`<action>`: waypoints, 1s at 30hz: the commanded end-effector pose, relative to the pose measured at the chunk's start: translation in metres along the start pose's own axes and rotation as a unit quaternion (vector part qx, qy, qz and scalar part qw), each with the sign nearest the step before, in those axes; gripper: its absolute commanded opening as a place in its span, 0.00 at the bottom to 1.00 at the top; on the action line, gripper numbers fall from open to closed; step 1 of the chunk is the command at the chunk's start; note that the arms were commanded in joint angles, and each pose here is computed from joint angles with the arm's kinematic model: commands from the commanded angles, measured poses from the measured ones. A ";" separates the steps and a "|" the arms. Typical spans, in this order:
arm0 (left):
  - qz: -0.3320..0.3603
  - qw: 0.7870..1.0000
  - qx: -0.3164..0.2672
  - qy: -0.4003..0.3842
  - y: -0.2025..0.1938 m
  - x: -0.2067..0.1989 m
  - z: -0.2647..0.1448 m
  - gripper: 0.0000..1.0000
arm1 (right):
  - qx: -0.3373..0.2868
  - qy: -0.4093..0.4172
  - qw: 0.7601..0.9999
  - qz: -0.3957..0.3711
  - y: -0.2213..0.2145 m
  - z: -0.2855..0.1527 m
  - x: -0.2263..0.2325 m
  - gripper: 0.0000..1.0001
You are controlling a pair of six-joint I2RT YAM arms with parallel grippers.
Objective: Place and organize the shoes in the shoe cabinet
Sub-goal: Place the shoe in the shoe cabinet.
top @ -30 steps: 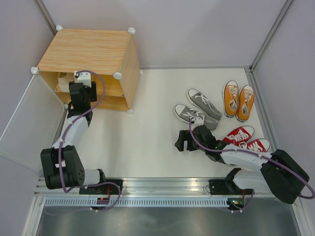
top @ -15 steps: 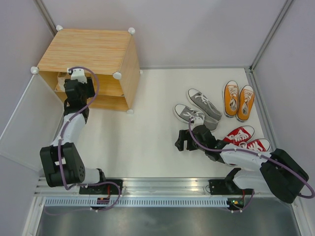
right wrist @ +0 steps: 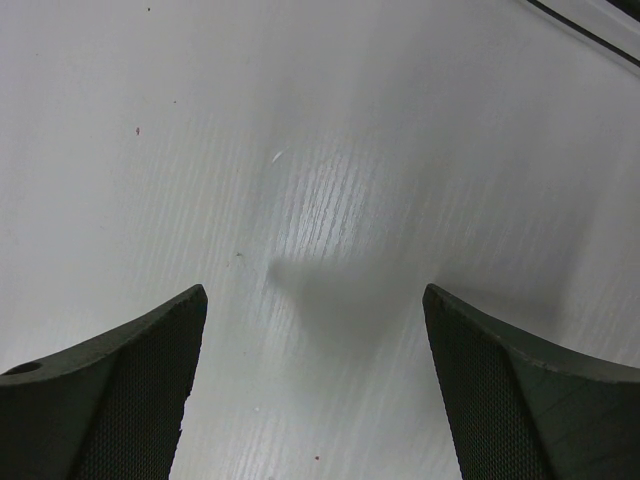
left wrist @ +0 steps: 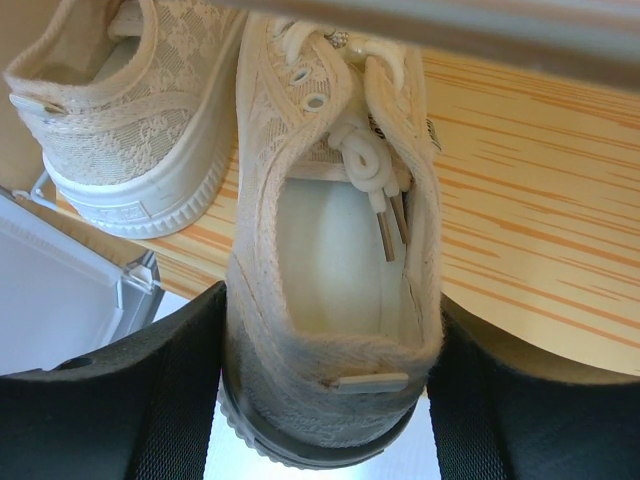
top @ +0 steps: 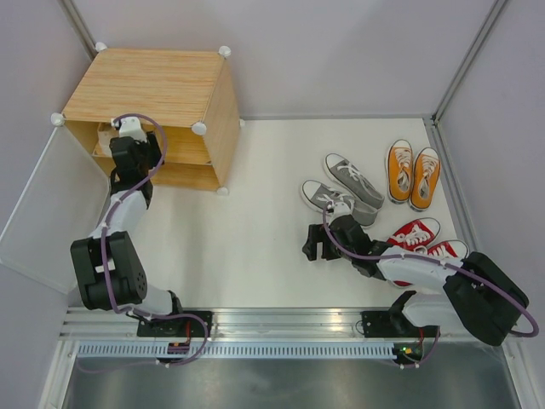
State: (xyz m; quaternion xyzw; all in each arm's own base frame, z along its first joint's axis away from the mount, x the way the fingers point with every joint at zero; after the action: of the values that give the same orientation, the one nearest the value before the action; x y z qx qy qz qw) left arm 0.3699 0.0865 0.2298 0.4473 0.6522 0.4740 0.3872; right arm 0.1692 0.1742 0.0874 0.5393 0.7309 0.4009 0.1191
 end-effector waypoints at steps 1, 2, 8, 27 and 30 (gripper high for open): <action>-0.044 0.990 -0.118 0.061 0.051 0.021 0.006 0.02 | -0.020 -0.005 1.000 -0.007 0.015 0.003 0.003 0.92; -0.040 0.990 -0.121 0.064 0.052 0.024 0.007 0.03 | -0.019 -0.006 1.000 -0.007 0.015 0.004 0.003 0.92; -0.050 0.988 -0.128 0.066 0.058 0.035 0.014 0.09 | -0.017 -0.011 1.000 -0.010 0.014 0.006 0.002 0.92; -0.083 0.984 -0.134 0.086 0.063 0.049 0.040 0.16 | -0.003 -0.022 1.000 -0.015 0.012 0.013 0.000 0.92; -0.083 0.984 -0.131 0.090 0.062 0.051 0.046 0.18 | -0.001 -0.023 1.000 -0.016 0.011 0.014 0.000 0.92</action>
State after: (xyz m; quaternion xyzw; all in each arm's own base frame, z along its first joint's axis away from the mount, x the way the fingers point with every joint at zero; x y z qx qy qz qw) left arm 0.4014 0.1021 0.2259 0.4293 0.6649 0.4357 0.4287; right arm 0.1809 0.1807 0.0861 0.5362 0.7349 0.3931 0.1338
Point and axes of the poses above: each gripper's point midway between its finger pads, its own z axis out along the fingers, its own x axis along the line the jaws close on, y = z × x, the point moved 9 cm from there along -z, back along the fingers, and after that the axes turned 8 degrees about -z, right-handed, at the moved point
